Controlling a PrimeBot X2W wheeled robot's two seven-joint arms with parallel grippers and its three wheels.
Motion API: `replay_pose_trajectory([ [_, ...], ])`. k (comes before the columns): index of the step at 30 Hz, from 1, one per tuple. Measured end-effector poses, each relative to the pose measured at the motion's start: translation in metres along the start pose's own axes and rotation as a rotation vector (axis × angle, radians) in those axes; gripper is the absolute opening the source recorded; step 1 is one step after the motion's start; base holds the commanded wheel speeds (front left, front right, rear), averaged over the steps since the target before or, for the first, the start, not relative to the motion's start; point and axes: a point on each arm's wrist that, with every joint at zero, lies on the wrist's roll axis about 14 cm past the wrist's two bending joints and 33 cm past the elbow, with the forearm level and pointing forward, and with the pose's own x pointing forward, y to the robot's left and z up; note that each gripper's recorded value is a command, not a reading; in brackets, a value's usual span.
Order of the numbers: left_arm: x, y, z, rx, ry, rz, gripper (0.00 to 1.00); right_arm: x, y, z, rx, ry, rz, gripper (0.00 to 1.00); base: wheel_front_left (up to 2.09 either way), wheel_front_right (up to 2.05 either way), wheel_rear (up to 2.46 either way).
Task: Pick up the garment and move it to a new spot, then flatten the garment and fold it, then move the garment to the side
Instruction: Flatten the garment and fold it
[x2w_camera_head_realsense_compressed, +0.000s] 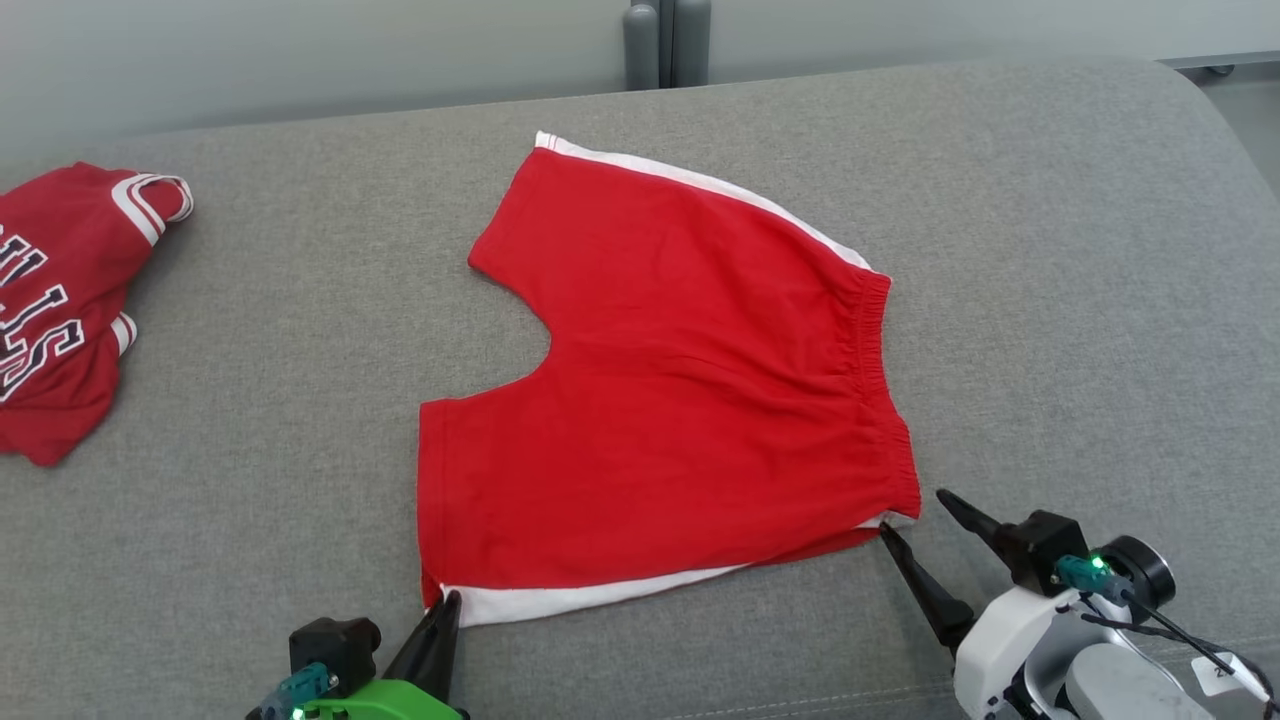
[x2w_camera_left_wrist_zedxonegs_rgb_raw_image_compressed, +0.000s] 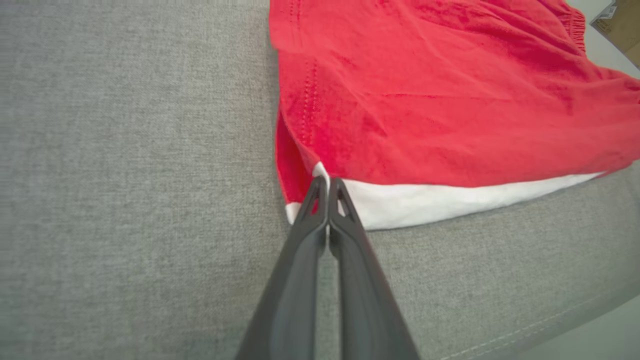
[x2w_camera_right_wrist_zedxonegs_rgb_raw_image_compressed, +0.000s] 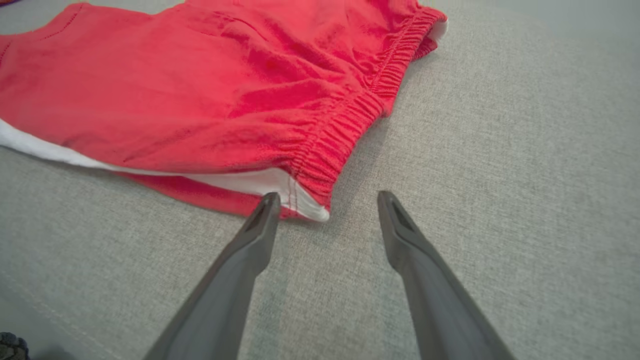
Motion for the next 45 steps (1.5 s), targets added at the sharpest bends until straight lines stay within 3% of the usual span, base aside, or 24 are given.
replay_pose_trajectory([
  [5, 0.000, 0.004, 0.003, -0.005, -0.015, 0.012, 0.00, 0.012, 0.006, 0.005, -0.029, -0.003, 0.045, 1.00, 0.00, 0.00, 0.00],
  [6, 0.000, 0.005, 0.003, -0.007, -0.016, 0.015, 0.00, 0.014, 0.007, 0.004, -0.034, 0.002, 0.053, 0.86, 0.00, 0.00, 0.00],
  [7, -0.001, 0.005, 0.003, -0.008, -0.017, 0.017, 0.00, 0.015, 0.009, 0.003, -0.038, 0.008, 0.060, 0.48, 0.00, 0.00, 0.00],
  [10, -0.001, 0.006, 0.004, -0.011, -0.019, 0.018, 0.00, 0.017, 0.012, -0.002, -0.043, 0.029, 0.077, 0.28, 0.00, 0.00, 0.00],
  [11, -0.002, 0.008, 0.007, -0.014, -0.038, 0.026, 0.00, 0.018, 0.014, -0.005, -0.047, 0.038, 0.086, 0.00, 0.00, 0.00, 0.00],
  [17, -0.001, 0.014, 0.026, -0.041, -0.123, 0.045, 0.00, 0.021, 0.012, 0.002, -0.012, 0.016, 0.075, 0.00, 0.00, 0.00, 0.00],
  [22, 0.000, 0.019, 0.070, -0.103, -0.285, 0.054, 0.00, 0.026, 0.002, 0.037, 0.032, -0.097, 0.036, 0.00, 0.00, 0.00, 0.00],
  [34, -0.020, -0.014, 0.144, -0.105, -0.532, -0.074, 0.00, 0.013, -0.024, 0.118, -0.022, -0.342, -0.032, 0.00, 0.00, 0.00, 0.00],
  [45, -0.064, -0.049, 0.188, -0.060, -0.710, -0.183, 0.00, -0.009, -0.032, 0.129, -0.096, -0.382, -0.040, 0.00, 0.00, 0.00, 0.00],
])
